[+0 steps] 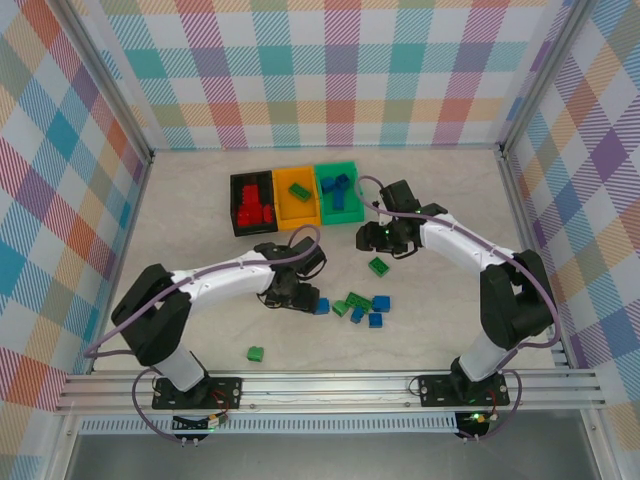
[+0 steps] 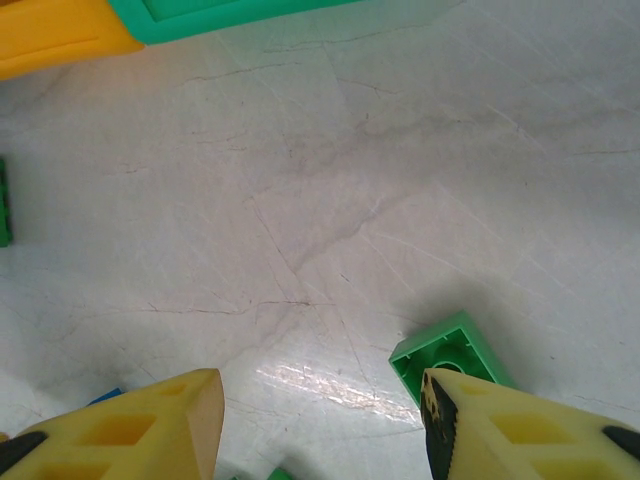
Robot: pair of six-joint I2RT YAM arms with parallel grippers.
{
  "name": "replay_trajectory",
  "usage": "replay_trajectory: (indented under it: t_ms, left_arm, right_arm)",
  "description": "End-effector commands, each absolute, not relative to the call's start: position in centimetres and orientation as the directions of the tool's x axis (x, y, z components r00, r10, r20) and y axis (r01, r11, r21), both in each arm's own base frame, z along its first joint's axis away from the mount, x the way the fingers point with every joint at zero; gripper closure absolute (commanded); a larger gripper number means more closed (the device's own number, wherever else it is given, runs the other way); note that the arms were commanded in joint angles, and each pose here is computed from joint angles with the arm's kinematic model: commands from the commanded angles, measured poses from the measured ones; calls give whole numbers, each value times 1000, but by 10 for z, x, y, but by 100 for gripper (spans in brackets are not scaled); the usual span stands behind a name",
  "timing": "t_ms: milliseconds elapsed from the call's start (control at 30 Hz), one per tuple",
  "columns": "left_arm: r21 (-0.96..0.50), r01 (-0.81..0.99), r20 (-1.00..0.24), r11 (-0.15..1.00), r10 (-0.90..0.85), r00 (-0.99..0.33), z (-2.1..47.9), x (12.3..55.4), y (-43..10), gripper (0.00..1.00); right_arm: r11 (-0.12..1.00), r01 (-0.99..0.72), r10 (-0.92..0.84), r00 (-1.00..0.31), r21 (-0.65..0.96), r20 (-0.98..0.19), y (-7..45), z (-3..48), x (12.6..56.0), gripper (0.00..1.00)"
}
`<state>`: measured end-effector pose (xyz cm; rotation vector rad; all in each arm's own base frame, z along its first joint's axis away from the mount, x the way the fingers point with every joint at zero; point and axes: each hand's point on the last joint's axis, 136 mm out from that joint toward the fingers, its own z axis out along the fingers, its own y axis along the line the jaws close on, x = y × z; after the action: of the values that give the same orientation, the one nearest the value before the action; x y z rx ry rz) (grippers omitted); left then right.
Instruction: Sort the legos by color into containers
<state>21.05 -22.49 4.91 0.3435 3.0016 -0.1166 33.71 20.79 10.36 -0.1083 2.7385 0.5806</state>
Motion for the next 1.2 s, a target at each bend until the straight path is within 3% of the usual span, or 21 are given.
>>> replay_trajectory:
  t_ms: [0, 533, 600, 667, 933, 1167]
  left_arm:
    - [-9, 298, -76, 955, 297, -952, 44, 209, -222, 27]
    - [44, 364, 32, 930, 363, -931, 15, 228, -233, 36]
    - [49, 362, 30, 931, 361, -932, 14, 229, -232, 42]
    - [57, 357, 29, 932, 356, -934, 14, 229, -230, 56]
    - [112, 323, -2, 940, 325, -946, 16, 227, -212, 58]
    - [44, 283, -85, 958, 285, -955, 34, 230, -220, 68]
  right_arm:
    - [907, -152, 0, -932, 392, -362, 209, 113, 333, 44]
    - [933, -150, -14, -923, 326, -385, 192, 113, 325, 44]
    - [934, -152, -16, -922, 322, -386, 192, 113, 326, 44]
    - [935, -153, -18, -921, 319, -389, 192, 113, 326, 44]
    - [933, -156, -18, -921, 325, -390, 194, 113, 328, 44]
    - [928, -154, -15, -924, 339, -381, 197, 111, 329, 44]
